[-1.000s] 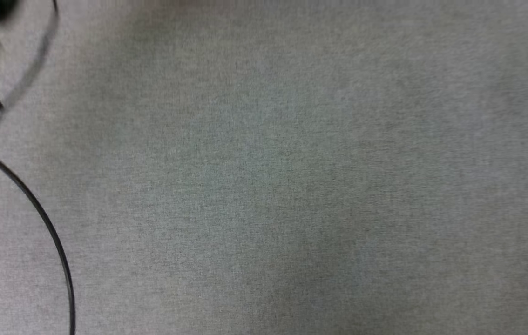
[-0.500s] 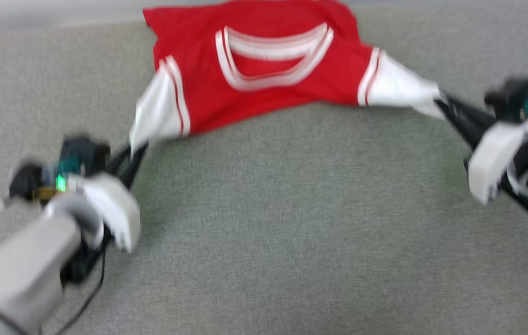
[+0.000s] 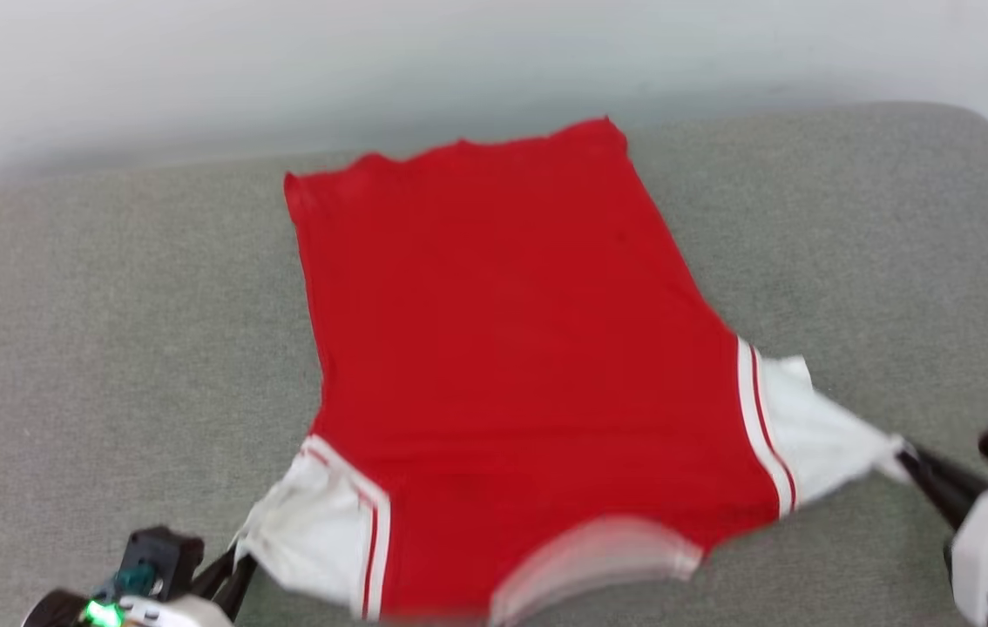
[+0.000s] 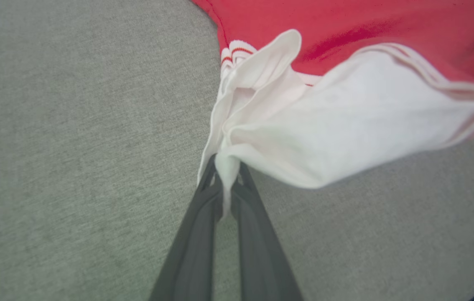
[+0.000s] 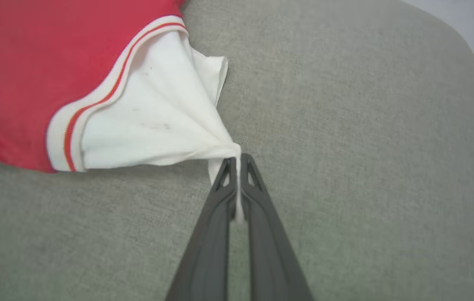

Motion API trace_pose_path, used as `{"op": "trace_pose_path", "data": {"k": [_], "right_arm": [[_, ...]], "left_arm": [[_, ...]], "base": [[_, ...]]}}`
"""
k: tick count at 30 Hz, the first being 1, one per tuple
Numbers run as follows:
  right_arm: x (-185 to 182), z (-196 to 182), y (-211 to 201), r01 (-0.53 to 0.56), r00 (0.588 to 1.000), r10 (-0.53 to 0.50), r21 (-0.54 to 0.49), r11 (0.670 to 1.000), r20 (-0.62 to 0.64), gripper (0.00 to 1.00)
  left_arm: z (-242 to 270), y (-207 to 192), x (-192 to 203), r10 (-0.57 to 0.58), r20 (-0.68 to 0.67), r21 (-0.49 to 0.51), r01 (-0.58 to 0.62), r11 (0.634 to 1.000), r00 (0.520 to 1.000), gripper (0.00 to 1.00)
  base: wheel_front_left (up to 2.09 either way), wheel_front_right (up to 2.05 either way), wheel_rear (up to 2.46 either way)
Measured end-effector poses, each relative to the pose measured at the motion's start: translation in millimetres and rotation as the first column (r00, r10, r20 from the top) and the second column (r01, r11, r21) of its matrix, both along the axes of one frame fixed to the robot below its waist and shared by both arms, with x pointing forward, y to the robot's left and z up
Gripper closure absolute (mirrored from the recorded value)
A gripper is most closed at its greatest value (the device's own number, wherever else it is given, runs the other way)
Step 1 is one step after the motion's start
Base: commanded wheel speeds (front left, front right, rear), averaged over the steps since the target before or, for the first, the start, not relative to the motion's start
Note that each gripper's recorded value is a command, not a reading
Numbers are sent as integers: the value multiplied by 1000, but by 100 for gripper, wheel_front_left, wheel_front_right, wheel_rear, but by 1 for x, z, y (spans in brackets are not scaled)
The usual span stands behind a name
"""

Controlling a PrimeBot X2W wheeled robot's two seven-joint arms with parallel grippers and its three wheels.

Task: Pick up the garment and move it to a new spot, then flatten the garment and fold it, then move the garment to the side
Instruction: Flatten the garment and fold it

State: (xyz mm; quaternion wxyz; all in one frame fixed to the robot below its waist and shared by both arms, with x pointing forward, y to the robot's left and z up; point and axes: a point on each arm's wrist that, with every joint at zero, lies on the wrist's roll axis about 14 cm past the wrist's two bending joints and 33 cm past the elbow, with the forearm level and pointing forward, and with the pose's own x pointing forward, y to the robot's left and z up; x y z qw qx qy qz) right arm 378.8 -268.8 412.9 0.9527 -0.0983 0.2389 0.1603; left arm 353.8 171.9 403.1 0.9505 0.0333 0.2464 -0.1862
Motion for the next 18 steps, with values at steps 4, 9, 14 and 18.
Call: {"op": "trace_pose_path", "data": {"k": [4,9,14,18], "right_arm": [[-36,-15,-5,39,998,-38,33,999,-48,100],[-67,-23,-8,70,995,-65,62,996,-78,100],[-81,-27,-8,83,991,-75,69,994,-114,100],[-71,-17,-8,83,993,-77,61,995,-85,30]], "left_arm": [[-4,4,-22,28,-27,1,-28,1000,999,100],[-10,6,-43,60,-56,2,-60,998,997,100],[-6,8,-46,78,-38,0,-78,997,996,100],[-1,5,-43,75,-20,-6,-75,997,997,100]], "base": [[0,0,0],[0,0,0],[0,0,0],[0,0,0]]}}
